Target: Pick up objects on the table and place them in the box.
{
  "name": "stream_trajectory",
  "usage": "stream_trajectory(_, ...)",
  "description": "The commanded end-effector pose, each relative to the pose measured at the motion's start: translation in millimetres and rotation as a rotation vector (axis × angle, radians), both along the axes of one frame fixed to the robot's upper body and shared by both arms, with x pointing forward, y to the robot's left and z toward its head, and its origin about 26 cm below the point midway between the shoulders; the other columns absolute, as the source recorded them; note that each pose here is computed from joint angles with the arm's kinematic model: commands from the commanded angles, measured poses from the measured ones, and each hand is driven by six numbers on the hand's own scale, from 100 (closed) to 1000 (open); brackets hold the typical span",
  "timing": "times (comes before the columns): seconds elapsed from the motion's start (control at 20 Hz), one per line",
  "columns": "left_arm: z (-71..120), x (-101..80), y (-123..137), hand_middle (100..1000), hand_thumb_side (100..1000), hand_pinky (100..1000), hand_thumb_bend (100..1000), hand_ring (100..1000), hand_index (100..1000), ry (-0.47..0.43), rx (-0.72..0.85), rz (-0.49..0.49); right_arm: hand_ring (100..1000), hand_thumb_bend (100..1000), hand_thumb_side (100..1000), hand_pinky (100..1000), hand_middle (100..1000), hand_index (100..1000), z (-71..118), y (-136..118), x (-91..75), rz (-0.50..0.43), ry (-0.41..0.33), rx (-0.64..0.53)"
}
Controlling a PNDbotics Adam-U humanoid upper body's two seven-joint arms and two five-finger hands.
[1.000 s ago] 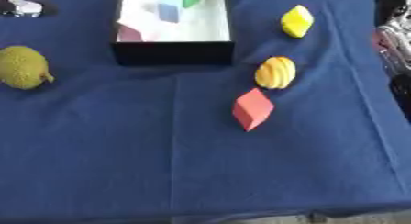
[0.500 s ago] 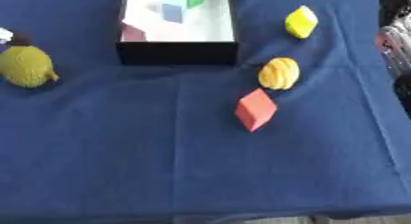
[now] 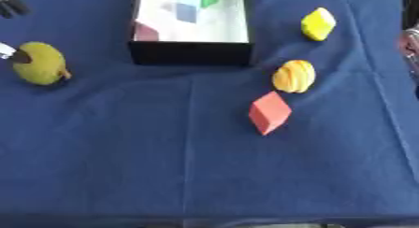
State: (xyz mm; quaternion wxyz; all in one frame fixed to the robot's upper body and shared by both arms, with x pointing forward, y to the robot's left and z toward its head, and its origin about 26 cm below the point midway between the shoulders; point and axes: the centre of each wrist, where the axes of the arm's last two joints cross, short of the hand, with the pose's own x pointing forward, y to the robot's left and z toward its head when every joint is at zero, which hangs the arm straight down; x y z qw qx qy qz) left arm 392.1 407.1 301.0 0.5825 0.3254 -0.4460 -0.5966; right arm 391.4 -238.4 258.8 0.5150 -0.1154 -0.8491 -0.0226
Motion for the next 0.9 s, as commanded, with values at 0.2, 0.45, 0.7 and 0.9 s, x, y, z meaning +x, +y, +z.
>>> stream_trajectory(0.2,2.0,9.2,7.3,887,354,906,773,908,919,-0.018,0.089,0.061,770,401,536,948,760,878,11.2,-3.5,-3.7,-0.003,-0.032,-0.002)
stream_trajectory(0.45,-9.2,22.4,1.9,894,332,902,833,911,925,-0.05,0.181,0.075,767,390,542,949,757,878,8.3,-2.8,-3.2,-0.001,-0.02,-0.003)
stream_trajectory(0.7,-23.5,34.3,-0.6,868,332,877,787,892,914,-0.021,0.177,0.067,767,392,541,949,756,878,6.9,-2.8,-2.2,-0.001,-0.018,0.003)
stream_trajectory(0.9,-32.6,41.1,-3.5,848,293,853,729,871,910,0.005,0.192,0.067,766,392,540,949,754,877,6.3,-2.0,-1.9,0.003,-0.02,0.008)
